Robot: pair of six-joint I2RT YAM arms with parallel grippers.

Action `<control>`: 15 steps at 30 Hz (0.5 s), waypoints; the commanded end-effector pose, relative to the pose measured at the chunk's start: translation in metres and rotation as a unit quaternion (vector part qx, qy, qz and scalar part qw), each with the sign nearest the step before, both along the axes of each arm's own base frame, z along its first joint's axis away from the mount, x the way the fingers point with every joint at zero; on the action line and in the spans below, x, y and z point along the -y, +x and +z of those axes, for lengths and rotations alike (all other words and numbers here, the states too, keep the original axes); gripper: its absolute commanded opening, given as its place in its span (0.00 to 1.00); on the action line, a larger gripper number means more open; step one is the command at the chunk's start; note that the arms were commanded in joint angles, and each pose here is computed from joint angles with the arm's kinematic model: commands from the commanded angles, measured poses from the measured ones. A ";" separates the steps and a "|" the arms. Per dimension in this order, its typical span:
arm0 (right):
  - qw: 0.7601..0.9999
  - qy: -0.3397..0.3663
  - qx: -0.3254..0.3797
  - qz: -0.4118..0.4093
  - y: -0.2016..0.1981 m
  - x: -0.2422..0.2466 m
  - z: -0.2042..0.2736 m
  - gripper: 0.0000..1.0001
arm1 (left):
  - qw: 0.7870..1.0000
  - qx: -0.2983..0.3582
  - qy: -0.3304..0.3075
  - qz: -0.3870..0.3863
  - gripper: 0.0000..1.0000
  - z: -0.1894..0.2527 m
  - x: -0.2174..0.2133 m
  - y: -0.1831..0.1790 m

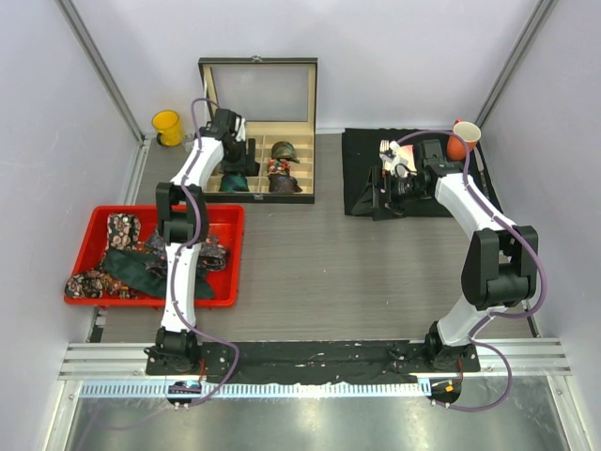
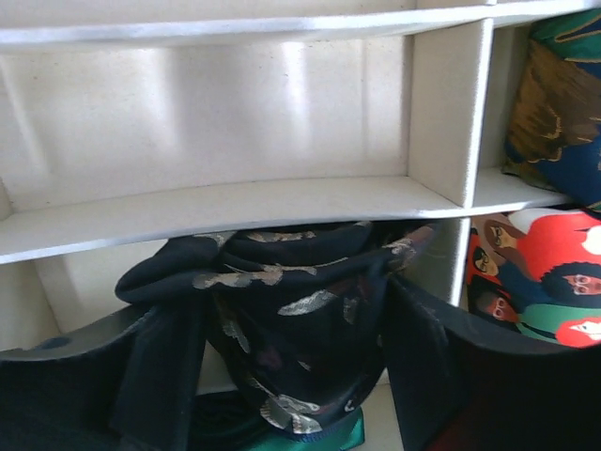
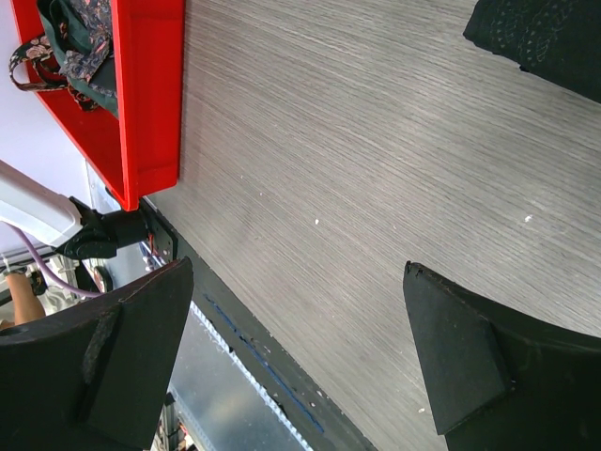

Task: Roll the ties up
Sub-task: Place the tie in the storage box.

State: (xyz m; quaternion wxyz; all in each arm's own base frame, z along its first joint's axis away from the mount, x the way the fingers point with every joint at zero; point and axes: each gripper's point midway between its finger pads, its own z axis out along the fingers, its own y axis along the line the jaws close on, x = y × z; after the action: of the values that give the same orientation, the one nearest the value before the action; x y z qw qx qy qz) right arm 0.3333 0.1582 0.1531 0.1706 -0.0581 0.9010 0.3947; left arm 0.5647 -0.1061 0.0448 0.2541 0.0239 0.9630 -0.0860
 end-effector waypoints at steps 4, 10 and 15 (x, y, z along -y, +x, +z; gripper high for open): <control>0.999 0.009 0.043 0.002 0.001 0.000 0.024 1.00 | 1.000 0.022 -0.001 -0.013 0.79 0.015 -0.013 0.005; 0.999 0.009 0.041 0.003 -0.004 0.000 0.023 0.99 | 0.997 0.065 -0.021 -0.020 0.97 0.051 -0.011 0.014; 0.999 0.009 0.044 0.004 -0.005 0.000 0.025 1.00 | 0.995 0.088 -0.036 -0.032 1.00 0.080 -0.006 0.014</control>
State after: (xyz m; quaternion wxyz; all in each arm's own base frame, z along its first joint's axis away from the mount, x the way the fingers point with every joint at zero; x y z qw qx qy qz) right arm 0.3290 0.1579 0.1594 0.1788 -0.0619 0.8988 0.3954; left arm 0.5676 -0.0973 0.0506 0.2632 0.0353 0.9584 -0.1044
